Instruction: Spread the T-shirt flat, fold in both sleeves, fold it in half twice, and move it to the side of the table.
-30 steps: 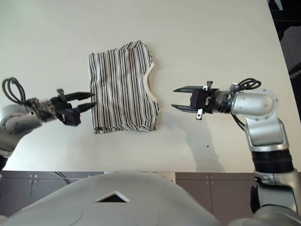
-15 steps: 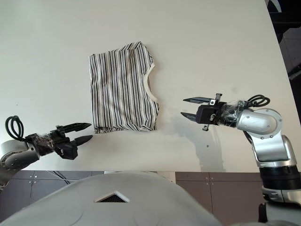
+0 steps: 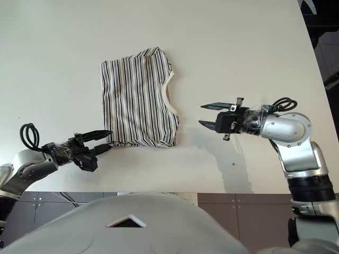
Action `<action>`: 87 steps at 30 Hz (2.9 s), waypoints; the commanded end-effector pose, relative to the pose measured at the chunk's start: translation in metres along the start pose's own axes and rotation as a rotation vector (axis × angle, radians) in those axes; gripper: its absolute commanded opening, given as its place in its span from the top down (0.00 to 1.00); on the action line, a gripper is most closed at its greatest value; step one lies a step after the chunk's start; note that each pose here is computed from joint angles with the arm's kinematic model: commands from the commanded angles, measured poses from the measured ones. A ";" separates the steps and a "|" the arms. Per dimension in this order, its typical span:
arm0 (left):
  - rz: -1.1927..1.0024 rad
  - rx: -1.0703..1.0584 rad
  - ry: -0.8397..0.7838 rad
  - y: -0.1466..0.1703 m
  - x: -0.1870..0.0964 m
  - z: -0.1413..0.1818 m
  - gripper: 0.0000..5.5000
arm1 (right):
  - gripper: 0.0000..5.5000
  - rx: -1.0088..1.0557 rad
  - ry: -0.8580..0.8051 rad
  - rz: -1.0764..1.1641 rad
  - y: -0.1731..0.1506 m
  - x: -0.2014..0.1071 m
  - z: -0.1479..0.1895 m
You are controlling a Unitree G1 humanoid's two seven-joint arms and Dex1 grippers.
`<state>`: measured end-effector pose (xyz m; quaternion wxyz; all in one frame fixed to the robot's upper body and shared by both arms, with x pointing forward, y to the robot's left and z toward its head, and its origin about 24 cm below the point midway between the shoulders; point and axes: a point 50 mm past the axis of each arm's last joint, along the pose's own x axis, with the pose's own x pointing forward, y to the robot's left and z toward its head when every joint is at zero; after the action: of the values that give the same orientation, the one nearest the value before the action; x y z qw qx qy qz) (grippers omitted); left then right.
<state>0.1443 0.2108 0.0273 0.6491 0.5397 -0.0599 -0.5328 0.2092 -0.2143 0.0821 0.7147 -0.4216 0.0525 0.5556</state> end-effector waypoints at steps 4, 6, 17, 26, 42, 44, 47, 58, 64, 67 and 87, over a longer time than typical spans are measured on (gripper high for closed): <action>-0.109 -0.005 0.014 -0.013 0.002 -0.006 0.73 | 0.62 -0.036 -0.007 -0.007 -0.004 0.005 0.002; -0.114 -0.008 0.020 -0.014 0.003 -0.009 0.79 | 0.62 -0.041 -0.009 -0.007 -0.005 0.006 0.002; -0.118 -0.038 -0.015 -0.005 0.000 -0.008 0.96 | 0.62 -0.228 -0.071 0.141 0.031 0.008 0.012; -0.156 -0.034 -0.052 -0.002 -0.002 -0.005 0.96 | 0.44 -0.290 -0.124 0.133 0.058 0.042 0.013; -0.164 -0.007 -0.088 0.004 0.005 -0.005 0.96 | 0.49 -0.425 -0.148 0.235 0.072 0.074 0.000; -0.167 -0.001 -0.086 0.006 0.004 -0.007 0.96 | 0.59 -0.414 -0.139 0.235 0.071 0.073 -0.003; -0.167 0.006 -0.087 0.007 0.004 -0.009 0.96 | 0.71 -0.410 -0.135 0.236 0.069 0.073 -0.005; -0.094 0.022 -0.139 0.022 0.011 0.000 0.96 | 0.98 -0.286 -0.209 0.158 0.043 0.062 0.011; -0.034 -0.087 -0.192 0.031 -0.005 0.023 0.96 | 0.98 -0.103 -0.227 0.159 0.031 0.016 0.036; -0.013 -0.203 -0.218 0.032 -0.013 0.040 0.96 | 0.98 -0.021 -0.214 0.196 0.027 -0.006 0.049; 0.212 -0.511 0.036 0.085 0.047 -0.022 0.96 | 0.98 0.311 -0.085 0.113 -0.071 0.064 -0.011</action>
<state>0.2214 0.1786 0.0667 0.8241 0.3417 0.0207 -0.4512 0.2864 -0.1766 0.0878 0.7477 -0.2725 0.1131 0.5949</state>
